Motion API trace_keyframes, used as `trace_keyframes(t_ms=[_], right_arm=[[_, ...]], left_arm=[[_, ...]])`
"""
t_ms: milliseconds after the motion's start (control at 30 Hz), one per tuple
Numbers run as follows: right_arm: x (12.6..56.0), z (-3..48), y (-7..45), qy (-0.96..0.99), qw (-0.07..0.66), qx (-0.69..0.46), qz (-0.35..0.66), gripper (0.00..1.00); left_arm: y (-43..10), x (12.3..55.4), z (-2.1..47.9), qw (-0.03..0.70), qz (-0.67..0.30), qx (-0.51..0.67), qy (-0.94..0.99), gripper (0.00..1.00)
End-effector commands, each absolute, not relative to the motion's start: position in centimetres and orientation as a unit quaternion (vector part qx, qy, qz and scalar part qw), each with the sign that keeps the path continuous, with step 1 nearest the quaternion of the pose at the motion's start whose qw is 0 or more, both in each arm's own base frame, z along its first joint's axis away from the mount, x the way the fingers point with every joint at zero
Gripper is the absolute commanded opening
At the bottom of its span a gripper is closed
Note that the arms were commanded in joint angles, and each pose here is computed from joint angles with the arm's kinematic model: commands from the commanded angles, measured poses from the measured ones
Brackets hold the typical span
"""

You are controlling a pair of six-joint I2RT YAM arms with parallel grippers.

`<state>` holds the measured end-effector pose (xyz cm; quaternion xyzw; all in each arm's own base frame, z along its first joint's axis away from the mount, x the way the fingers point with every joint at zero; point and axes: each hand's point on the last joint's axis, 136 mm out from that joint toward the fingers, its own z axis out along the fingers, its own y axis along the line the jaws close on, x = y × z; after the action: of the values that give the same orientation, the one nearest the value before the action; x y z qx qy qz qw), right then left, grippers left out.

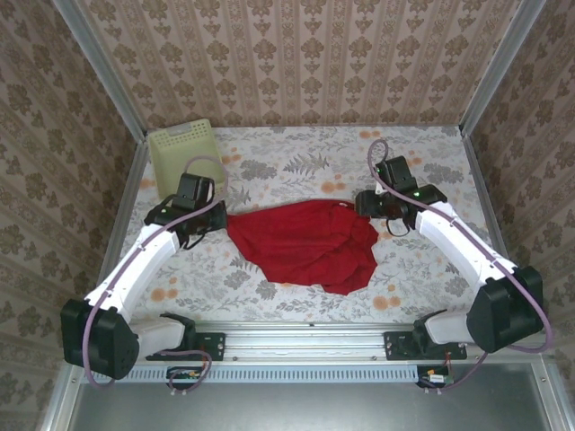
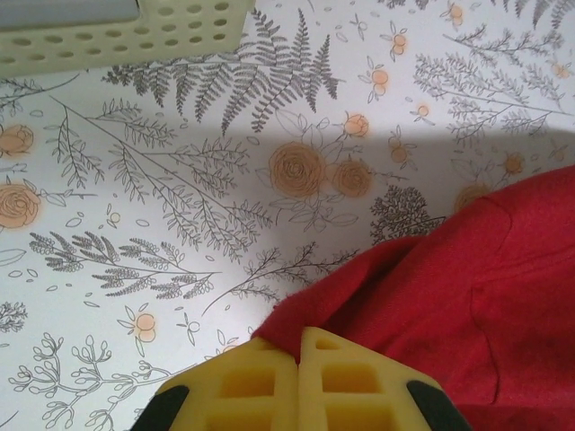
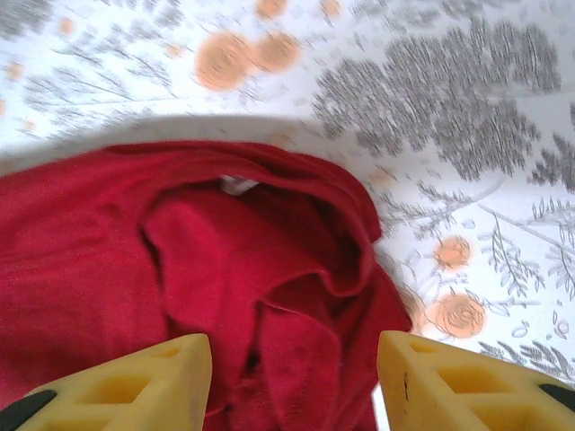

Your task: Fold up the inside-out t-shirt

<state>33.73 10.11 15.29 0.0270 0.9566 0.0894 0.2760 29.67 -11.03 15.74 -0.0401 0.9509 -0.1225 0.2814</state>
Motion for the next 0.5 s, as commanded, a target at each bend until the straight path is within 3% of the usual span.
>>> trace_keyframes(t_ms=[0,267,367,467], right_arm=[[33.6,12.9,10.2,0.96,0.255,0.042,0.107,0.56],[34.0,7.7,11.4,0.971,0.191,0.057,0.132,0.58],[34.1,6.7,11.2,0.974,0.182,0.06,0.122,0.46],[34.2,7.6,10.8,0.973,0.194,0.056,0.112,0.14]], left_arm=[[-11.0,30.1,15.7,0.285,-0.133,-0.055,0.948,0.0],[-10.7,30.4,16.1,0.289,-0.133,-0.058,0.946,0.0],[-10.7,30.6,16.3,0.291,-0.136,-0.06,0.945,0.0],[-10.6,30.8,16.9,0.295,-0.136,-0.06,0.944,0.0]])
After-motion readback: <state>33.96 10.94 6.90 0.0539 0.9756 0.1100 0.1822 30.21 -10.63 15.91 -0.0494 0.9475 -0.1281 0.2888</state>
